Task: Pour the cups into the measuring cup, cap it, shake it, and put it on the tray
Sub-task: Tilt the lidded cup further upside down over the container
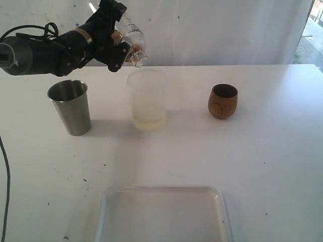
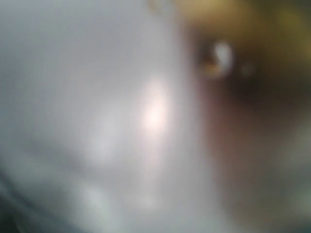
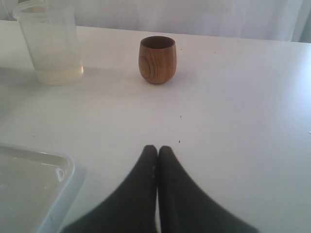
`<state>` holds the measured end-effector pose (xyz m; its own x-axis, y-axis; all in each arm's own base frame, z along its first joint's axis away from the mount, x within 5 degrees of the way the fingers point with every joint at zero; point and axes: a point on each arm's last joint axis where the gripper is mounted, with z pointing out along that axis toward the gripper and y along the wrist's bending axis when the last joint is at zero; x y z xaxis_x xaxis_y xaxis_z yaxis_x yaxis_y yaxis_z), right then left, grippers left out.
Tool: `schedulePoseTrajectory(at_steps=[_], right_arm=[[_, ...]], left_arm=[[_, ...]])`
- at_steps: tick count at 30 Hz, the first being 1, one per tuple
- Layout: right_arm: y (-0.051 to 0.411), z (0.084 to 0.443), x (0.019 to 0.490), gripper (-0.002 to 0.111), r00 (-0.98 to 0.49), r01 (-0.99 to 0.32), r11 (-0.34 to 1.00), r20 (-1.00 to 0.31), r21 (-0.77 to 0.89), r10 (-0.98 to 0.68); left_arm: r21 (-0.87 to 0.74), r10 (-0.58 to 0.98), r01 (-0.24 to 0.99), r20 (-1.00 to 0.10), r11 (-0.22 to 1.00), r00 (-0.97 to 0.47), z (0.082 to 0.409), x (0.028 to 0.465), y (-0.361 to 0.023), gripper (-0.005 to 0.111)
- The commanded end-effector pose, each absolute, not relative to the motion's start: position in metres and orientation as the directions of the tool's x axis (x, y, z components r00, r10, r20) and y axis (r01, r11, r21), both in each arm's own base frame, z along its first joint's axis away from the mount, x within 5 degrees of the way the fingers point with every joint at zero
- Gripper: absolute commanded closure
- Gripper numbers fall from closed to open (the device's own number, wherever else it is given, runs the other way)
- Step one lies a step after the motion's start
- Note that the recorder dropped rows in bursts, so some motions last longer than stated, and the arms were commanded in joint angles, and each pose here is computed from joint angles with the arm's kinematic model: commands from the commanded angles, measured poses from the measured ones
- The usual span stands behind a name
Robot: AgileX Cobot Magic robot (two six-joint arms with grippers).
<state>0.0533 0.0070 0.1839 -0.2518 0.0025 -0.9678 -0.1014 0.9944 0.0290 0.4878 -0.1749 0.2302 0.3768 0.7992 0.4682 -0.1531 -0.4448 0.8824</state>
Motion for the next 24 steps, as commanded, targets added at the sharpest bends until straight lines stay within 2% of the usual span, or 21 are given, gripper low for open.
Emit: schedulePoseTrajectory(at_steps=[1, 4, 12, 15, 24], right_arm=[[0.007, 0.182, 0.053, 0.108, -0.251, -0.096, 0.995, -0.968, 0.024, -0.001], [0.007, 0.182, 0.053, 0.108, -0.251, -0.096, 0.995, -0.968, 0.024, -0.001], [0.007, 0.182, 0.053, 0.108, -0.251, -0.096, 0.995, -0.968, 0.024, -0.001], [0.007, 0.182, 0.053, 0.108, -0.251, -0.096, 0.995, -0.968, 0.024, -0.001], [0.007, 0.182, 0.053, 0.108, -0.251, -0.096, 0.995, -0.968, 0.024, -0.001]], left_arm=[[0.857, 0.775, -0.257, 0.514, -0.446, 0.368, 0.246, 0.485, -0.179, 0.107], [0.817, 0.723, -0.294, 0.576, -0.495, 0.382, 0.245, 0.483, -0.182, 0.107], [0.806, 0.72, -0.348, 0.587, -0.479, 0.37, 0.25, 0.482, -0.184, 0.107], [0.717, 0.661, -0.433, 0.686, -0.546, 0.303, 0.254, 0.481, -0.185, 0.107], [0.603, 0.548, -0.542, 0.787, -0.586, 0.283, 0.255, 0.476, -0.193, 0.107]])
